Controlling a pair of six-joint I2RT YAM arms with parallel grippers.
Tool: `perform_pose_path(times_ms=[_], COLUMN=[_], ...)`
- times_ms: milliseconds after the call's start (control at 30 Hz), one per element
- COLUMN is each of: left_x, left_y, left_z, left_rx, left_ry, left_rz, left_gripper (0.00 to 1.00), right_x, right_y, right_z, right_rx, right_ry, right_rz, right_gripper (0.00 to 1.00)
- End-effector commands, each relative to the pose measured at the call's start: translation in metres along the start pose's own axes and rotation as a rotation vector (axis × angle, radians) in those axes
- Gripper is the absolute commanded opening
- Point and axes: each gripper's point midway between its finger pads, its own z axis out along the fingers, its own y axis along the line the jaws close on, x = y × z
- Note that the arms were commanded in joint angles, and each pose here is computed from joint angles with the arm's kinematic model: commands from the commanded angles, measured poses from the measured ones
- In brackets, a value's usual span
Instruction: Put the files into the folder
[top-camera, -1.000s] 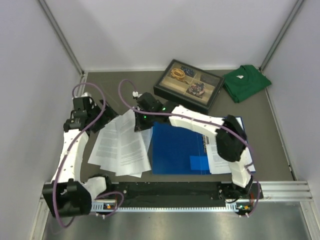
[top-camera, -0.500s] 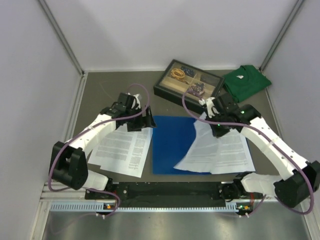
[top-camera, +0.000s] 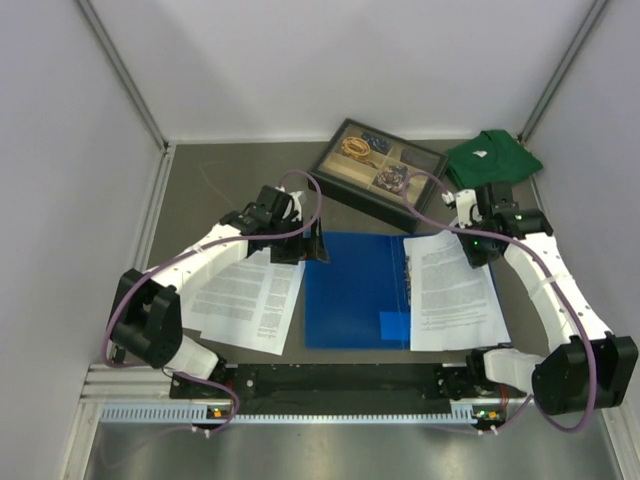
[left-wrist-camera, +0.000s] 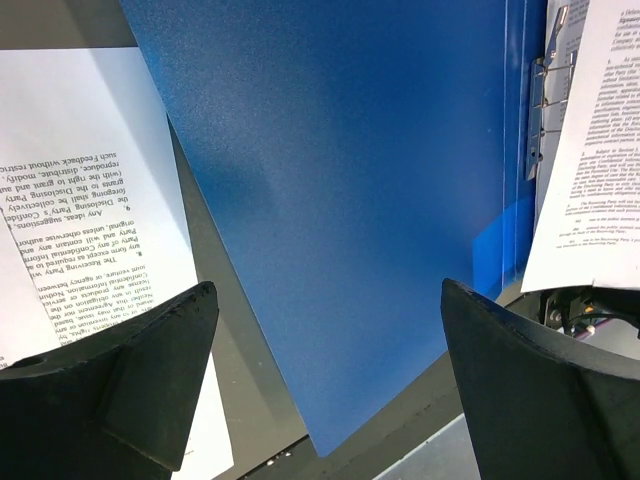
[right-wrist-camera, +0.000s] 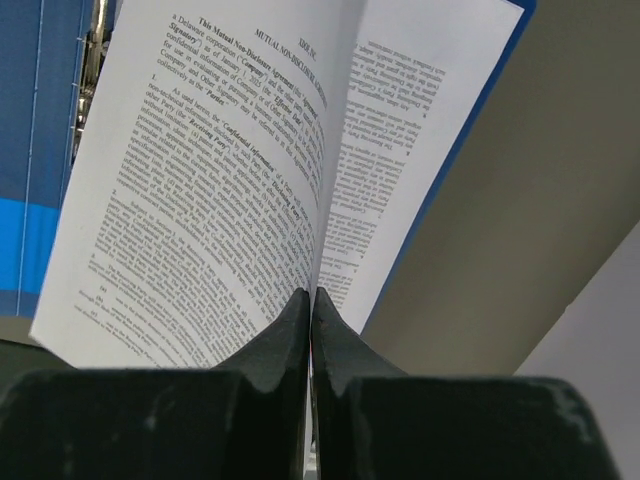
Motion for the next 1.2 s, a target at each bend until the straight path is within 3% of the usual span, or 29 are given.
perform_pose_path(times_ms=[0,300,700,900,1167], left_x=[-0.014,-0.012,-0.011,-0.01,-0.009], left_y=[-0.013,-0.008,-0.008,-0.008,-0.006], left_z=[-0.003,-0.001,0.004,0.003,0.0], left_rx=[0.035,0.015,0.022,0.022,0.007], left_ry=[-0.027,-0.012,0.006,0.011,0.015], left_rz=[0.036,0.051,0.055,0.055,0.065], left_gripper=[0.96,0.96,0.96,0.96,0.96], right_x=[-0.015,-0.015,-0.022,-0.018,-0.026], right_y=[-0.016,-0.029,-0.015,-0.008,-0.01], right_z=[0.007,0.01,0.023,0.042,0.055], right_rx=[0.029,0.067,-0.03,-0.073,-0.117], right_ry=[-0.047,-0.027,-0.031,0.037,0.03], right_rz=[-0.019,-0.026,-0.017,0.067,0.245], right_gripper=[0.0,0.0,0.0,0.0,0.0])
